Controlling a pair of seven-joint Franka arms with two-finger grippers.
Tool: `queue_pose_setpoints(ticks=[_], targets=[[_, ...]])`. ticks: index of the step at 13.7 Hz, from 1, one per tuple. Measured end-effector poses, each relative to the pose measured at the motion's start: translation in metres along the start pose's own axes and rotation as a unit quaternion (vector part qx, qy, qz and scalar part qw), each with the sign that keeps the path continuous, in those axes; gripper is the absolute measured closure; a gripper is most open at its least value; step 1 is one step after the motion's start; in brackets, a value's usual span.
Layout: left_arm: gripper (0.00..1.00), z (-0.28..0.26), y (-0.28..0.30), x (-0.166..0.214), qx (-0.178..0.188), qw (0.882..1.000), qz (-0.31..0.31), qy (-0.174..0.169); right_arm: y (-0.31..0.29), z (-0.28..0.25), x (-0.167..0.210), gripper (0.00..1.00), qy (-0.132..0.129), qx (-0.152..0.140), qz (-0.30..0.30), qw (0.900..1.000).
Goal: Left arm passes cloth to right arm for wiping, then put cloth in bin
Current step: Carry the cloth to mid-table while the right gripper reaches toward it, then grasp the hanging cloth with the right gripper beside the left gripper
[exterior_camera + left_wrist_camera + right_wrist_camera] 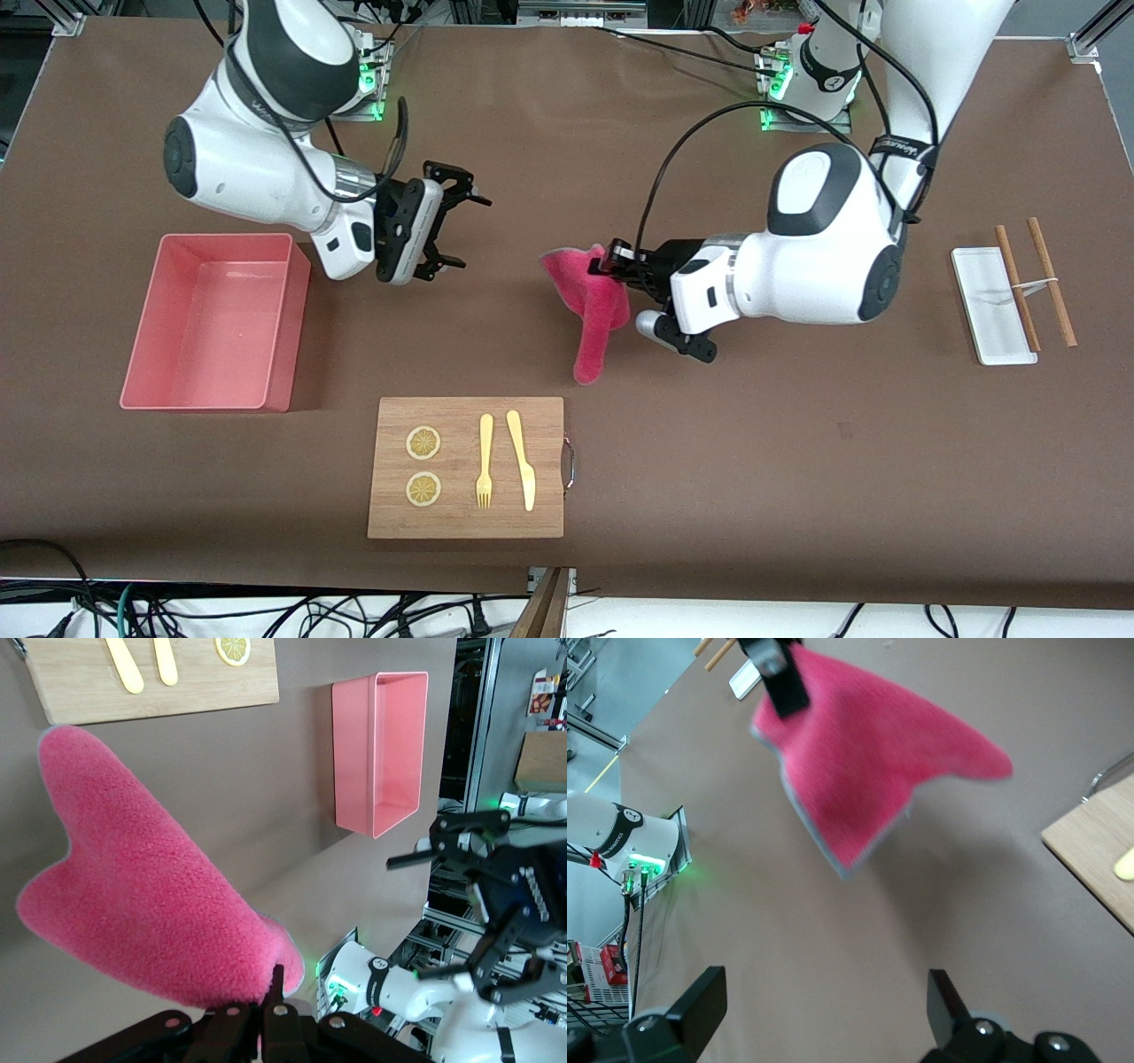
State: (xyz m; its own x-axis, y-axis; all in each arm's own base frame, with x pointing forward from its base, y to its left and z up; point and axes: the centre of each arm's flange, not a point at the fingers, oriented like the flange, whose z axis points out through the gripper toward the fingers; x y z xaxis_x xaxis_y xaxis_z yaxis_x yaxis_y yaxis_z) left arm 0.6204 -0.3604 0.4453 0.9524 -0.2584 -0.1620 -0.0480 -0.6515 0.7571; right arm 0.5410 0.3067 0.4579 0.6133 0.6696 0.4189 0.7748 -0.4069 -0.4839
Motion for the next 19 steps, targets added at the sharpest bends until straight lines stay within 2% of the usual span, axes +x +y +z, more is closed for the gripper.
queue_pose_setpoints(ticks=[4,8,13,14,15,17,19], targets=[[0.97,0.025,0.012,0.0,-0.006,0.999,-0.035,0.016,-0.018,0.017,0.01,0.0,0.009,-0.012,-0.003,1.0],[0.97,0.028,0.022,0.0,-0.048,0.997,-0.064,0.021,-0.023,0.04,0.015,0.0,0.016,-0.021,-0.007,1.0],[0.97,0.027,0.024,0.001,-0.054,0.996,-0.066,0.03,-0.008,0.072,0.015,0.01,0.027,-0.037,0.001,0.999],[0.97,0.027,0.024,0.001,-0.054,0.996,-0.066,0.03,-0.007,0.076,0.015,0.07,0.029,-0.039,0.0,0.999],[0.97,0.027,0.025,0.001,-0.054,0.996,-0.066,0.03,-0.006,0.078,0.015,0.17,0.03,-0.041,0.0,0.999],[0.97,0.027,0.025,0.001,-0.054,0.996,-0.066,0.03,-0.006,0.078,0.015,0.44,0.031,-0.042,-0.001,0.999],[0.97,0.027,0.025,0.001,-0.054,0.996,-0.066,0.031,-0.006,0.076,0.017,0.65,0.033,-0.044,-0.001,0.998]])
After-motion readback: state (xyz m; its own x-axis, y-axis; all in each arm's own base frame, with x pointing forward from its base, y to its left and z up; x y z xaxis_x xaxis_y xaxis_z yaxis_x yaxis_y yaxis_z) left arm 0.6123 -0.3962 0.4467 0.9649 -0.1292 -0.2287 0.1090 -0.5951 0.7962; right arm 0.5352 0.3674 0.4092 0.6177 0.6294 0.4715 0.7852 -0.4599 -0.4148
